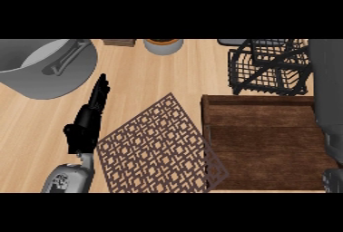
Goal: Pick the squash from the tray and place it in the tiered basket
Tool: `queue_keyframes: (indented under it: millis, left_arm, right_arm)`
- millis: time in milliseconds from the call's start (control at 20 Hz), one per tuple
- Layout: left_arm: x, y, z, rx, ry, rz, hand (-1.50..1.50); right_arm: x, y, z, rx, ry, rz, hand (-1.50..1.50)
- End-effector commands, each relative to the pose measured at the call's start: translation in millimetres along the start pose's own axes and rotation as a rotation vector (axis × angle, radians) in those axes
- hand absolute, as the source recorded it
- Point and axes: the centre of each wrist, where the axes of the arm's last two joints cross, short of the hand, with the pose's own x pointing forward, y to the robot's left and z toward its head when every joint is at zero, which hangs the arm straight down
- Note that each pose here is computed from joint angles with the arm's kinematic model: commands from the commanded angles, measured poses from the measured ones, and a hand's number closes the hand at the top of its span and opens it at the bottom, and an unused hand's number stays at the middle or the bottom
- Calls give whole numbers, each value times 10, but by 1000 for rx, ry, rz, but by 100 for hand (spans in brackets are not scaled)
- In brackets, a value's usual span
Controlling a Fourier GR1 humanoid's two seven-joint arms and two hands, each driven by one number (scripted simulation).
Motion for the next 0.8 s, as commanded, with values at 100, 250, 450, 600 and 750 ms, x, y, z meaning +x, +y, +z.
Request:
queue_keyframes:
  millis: [100,250,450,600,750]
  left_arm:
    - [-94,54,4,19,15,9,0]
    - [-66,27,-11,30,-4,1,0]
    - [20,123,35,22,8,7,0]
    - [-42,96,-12,40,7,-7,0]
    - [-108,49,133,53,21,-4,0]
  right_arm:
    - [-153,-70,-96,45,4,-204,-150]
    - [-384,-119,-157,-94,34,-355,-150]
    - [-630,-479,-174,-205,143,-429,-150]
    - [-922,-543,-89,-214,227,-515,-150]
    - [-1347,-888,-31,-230,268,-577,-150]
